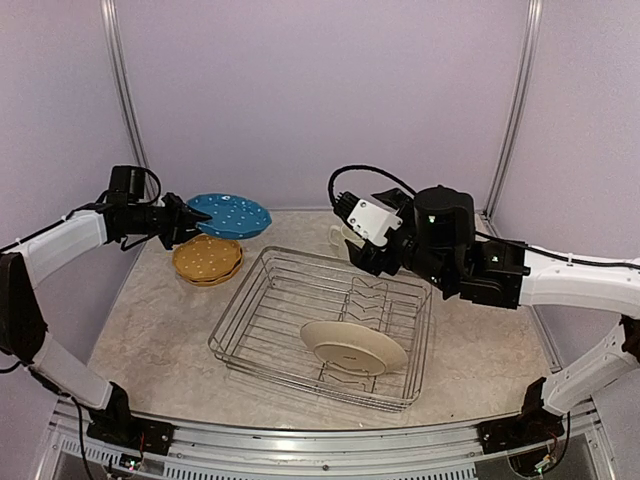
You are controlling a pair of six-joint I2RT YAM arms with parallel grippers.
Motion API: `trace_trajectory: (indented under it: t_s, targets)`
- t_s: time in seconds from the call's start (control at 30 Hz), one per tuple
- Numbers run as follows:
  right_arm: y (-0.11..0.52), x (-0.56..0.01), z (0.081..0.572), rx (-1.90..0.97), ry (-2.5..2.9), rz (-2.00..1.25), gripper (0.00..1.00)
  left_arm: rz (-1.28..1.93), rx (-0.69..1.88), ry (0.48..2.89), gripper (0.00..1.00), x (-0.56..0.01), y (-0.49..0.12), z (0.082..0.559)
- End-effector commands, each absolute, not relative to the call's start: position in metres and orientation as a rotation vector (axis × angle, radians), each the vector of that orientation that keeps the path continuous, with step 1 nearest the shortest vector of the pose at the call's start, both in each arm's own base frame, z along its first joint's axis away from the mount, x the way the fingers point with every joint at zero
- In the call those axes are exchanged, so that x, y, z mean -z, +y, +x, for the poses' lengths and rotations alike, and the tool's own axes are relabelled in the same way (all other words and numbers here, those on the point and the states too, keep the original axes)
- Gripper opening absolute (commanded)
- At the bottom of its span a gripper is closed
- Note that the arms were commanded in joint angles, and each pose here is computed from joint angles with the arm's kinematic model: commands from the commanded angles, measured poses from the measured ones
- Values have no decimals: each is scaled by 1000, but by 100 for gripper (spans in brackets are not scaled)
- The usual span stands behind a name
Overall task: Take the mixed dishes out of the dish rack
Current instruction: Place the plate on the plate.
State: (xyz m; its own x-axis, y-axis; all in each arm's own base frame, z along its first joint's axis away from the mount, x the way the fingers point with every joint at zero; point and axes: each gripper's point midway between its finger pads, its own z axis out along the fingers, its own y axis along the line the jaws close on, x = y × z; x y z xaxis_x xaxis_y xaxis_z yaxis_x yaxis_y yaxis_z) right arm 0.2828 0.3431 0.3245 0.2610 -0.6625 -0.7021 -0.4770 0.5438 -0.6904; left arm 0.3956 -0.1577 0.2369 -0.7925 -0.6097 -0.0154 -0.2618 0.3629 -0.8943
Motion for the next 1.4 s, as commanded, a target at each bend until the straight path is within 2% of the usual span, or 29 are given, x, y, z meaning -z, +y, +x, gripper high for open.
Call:
trace_trajectory:
  t_s: [0.0, 0.33, 0.8, 1.03, 1.17, 1.3, 1.37]
  targets:
    - [314, -314, 281, 127, 1483, -1005, 90, -691, 1348, 2097, 0, -274, -114, 405]
    - [285, -308, 275, 94, 1572, -942, 90, -864, 1114, 2114, 0, -229, -49, 428]
    - [276, -274, 281, -42, 1791, -896, 94, -851, 1126, 2162, 0, -168, -47, 470]
    - [286, -270, 276, -181, 1812, -916, 94, -892, 1188, 2215, 0, -138, -53, 476]
    - [300, -263, 273, -361, 1878, -957, 95, -954, 1132, 2250, 13, -121, -48, 468]
    - [313, -258, 265, -540, 1939, -1008, 95, -974, 1071, 2290, 38, -112, -45, 459]
    - [324, -263, 252, -647, 1922, -1067, 95, -974, 1050, 2306, 47, -109, -46, 455]
